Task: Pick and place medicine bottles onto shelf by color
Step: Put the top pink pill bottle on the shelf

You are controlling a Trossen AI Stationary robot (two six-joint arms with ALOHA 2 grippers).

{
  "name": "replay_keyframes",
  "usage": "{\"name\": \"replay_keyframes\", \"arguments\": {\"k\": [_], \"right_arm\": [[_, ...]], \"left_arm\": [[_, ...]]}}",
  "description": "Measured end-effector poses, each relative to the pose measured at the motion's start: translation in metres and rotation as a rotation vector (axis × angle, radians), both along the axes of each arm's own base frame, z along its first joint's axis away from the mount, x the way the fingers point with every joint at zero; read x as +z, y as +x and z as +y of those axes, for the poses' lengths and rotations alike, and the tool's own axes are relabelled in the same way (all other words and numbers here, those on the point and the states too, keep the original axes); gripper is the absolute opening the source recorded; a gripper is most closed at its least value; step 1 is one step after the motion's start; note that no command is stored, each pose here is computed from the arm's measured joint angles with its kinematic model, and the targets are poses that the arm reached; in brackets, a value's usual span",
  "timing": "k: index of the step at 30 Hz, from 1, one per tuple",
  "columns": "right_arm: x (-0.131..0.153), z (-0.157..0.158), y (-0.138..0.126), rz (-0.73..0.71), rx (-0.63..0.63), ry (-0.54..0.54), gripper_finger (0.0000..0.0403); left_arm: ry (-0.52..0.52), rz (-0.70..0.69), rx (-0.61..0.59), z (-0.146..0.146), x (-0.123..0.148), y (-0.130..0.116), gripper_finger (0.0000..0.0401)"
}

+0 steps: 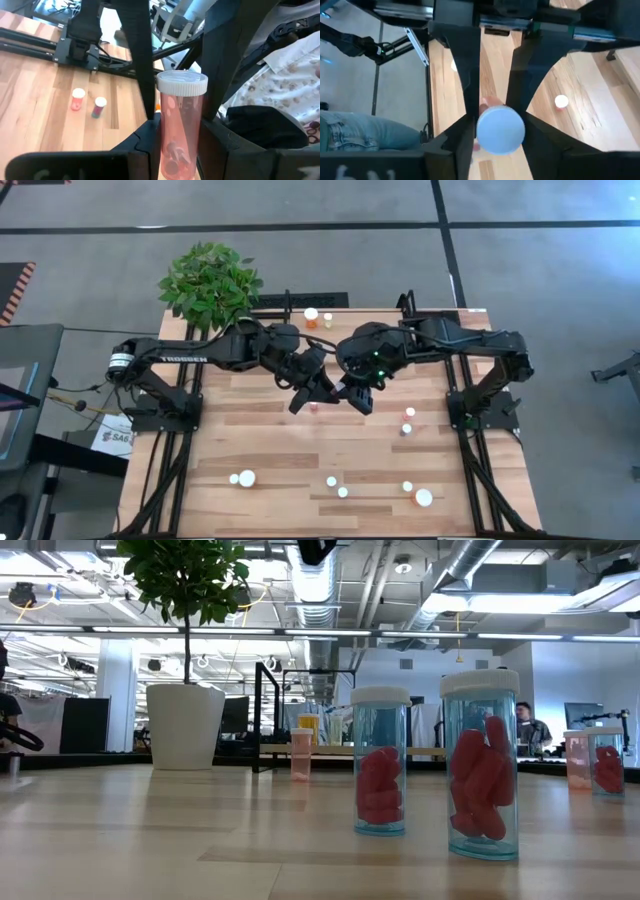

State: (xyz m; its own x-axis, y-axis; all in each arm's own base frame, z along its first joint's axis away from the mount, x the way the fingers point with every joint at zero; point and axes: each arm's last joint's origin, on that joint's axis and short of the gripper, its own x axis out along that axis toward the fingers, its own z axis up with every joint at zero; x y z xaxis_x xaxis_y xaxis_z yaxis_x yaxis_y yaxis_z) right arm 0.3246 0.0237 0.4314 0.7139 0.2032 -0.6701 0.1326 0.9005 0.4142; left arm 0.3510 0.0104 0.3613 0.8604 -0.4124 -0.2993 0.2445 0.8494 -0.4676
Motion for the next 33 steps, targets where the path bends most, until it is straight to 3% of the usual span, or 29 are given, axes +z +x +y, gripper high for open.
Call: {"name": "replay_keyframes", "arguments": {"k": [8,19,33], "right_arm": [[0.000,0.000,0.000,-0.002,0.003,-0.007,0.0133],[0.000,-0.002,0.000,-0.001,-0.002,-0.006,0.0131],[-0.005,-0.015,-0.009,0.098,-0.042,-0.010,0.0132]], "left_arm": [[0.002,-0.002,0.001,0.001,0.000,0.000,0.0084],[-0.011,0.005,0.009,0.001,0.000,0.000,0.0091],[-0.008,0.014,0.063,0.008,-0.001,0.000,0.0223]]}}
